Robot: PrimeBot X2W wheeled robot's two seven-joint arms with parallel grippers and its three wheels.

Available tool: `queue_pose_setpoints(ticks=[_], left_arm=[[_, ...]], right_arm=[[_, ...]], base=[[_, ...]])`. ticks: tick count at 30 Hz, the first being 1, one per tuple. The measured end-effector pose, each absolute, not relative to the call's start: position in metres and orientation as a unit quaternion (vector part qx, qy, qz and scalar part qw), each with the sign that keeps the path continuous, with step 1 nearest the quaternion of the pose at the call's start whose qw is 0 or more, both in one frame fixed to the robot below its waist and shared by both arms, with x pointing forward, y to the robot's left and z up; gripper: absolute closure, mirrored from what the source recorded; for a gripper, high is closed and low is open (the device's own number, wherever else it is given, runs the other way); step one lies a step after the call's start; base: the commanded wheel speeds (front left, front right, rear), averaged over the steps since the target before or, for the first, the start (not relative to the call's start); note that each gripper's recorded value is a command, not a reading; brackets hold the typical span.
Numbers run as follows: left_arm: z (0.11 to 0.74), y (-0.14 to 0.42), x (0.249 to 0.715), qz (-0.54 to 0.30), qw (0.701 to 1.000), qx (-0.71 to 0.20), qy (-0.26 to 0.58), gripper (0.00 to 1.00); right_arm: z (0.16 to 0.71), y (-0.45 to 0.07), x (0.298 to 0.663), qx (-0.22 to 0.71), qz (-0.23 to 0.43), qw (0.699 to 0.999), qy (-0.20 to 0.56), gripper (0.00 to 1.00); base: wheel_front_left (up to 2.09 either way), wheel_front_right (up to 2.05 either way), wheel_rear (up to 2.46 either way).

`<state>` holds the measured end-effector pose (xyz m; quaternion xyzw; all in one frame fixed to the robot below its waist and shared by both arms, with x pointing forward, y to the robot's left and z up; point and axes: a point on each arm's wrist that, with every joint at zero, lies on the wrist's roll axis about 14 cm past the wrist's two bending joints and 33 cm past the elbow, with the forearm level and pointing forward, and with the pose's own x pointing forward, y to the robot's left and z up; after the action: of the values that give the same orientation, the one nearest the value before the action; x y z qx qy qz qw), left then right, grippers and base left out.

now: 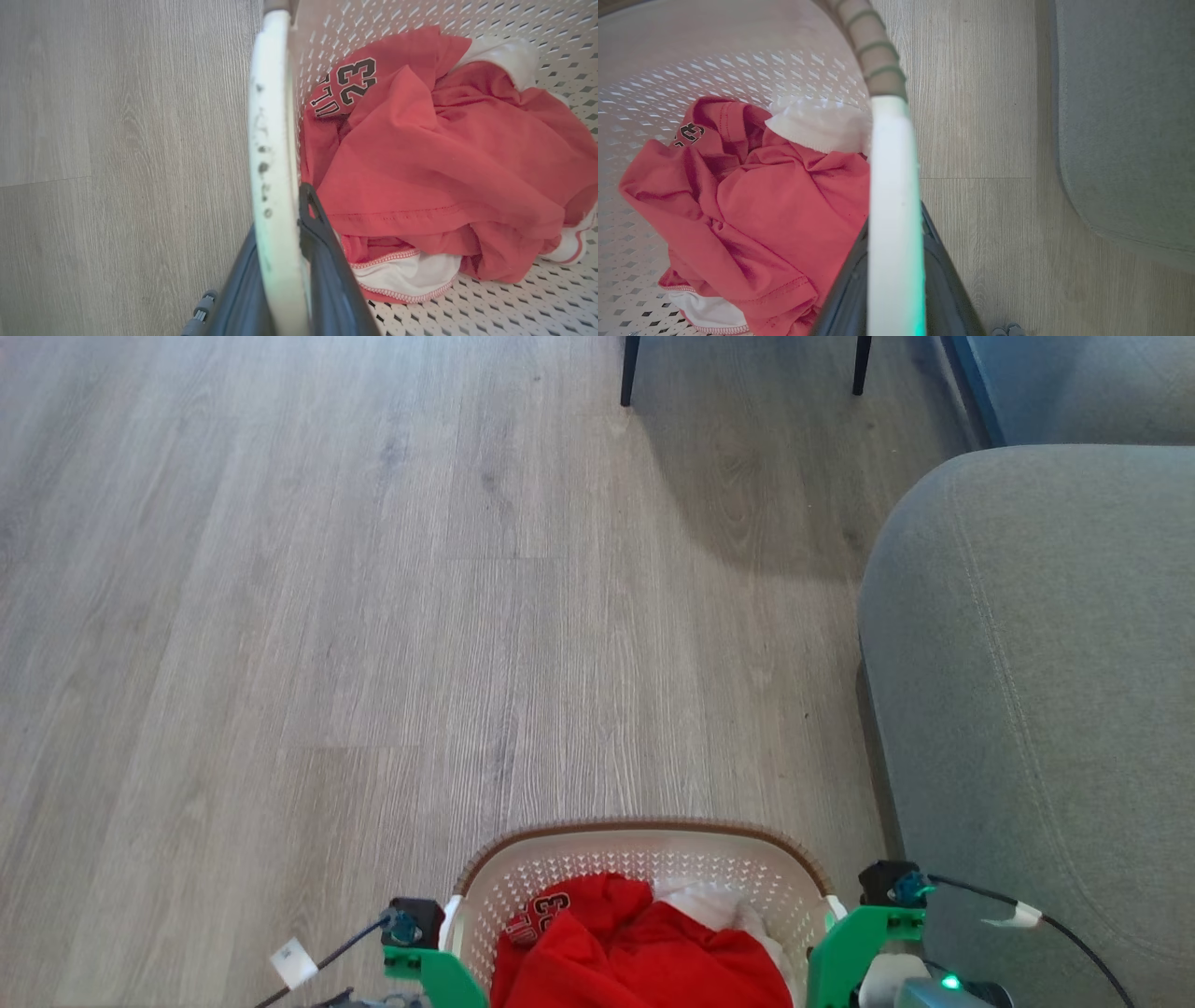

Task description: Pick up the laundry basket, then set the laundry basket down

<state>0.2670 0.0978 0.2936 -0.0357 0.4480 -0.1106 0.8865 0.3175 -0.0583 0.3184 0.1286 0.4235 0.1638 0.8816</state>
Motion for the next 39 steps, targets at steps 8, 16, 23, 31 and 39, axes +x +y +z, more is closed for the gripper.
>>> queue_pose_setpoints(ticks=[8, 16, 23, 31, 39], left_arm=[[0.292, 0.098, 0.265, -0.112, 0.885, -0.034, 0.452, 1.0], [0.29, 0.097, 0.265, -0.11, 0.882, -0.039, 0.456, 1.0], [0.287, 0.096, 0.263, -0.111, 0.879, -0.04, 0.463, 1.0], [0.282, 0.095, 0.272, -0.114, 0.877, -0.039, 0.464, 1.0], [0.286, 0.093, 0.32, -0.118, 0.89, -0.034, 0.439, 1.0]], right_arm=[[0.317, -0.058, 0.315, 0.13, 0.164, 0.881, 0.424, 1.0], [0.314, -0.059, 0.313, 0.132, 0.161, 0.88, 0.427, 1.0], [0.315, -0.058, 0.319, 0.128, 0.164, 0.881, 0.424, 1.0], [0.312, -0.059, 0.333, 0.128, 0.162, 0.883, 0.422, 1.0], [0.314, -0.058, 0.378, 0.122, 0.164, 0.892, 0.404, 1.0]], base=[[0.0, 0.0, 0.0], [0.0, 0.0, 0.0], [0.0, 0.0, 0.0], [0.0, 0.0, 0.0], [0.0, 0.0, 0.0]])
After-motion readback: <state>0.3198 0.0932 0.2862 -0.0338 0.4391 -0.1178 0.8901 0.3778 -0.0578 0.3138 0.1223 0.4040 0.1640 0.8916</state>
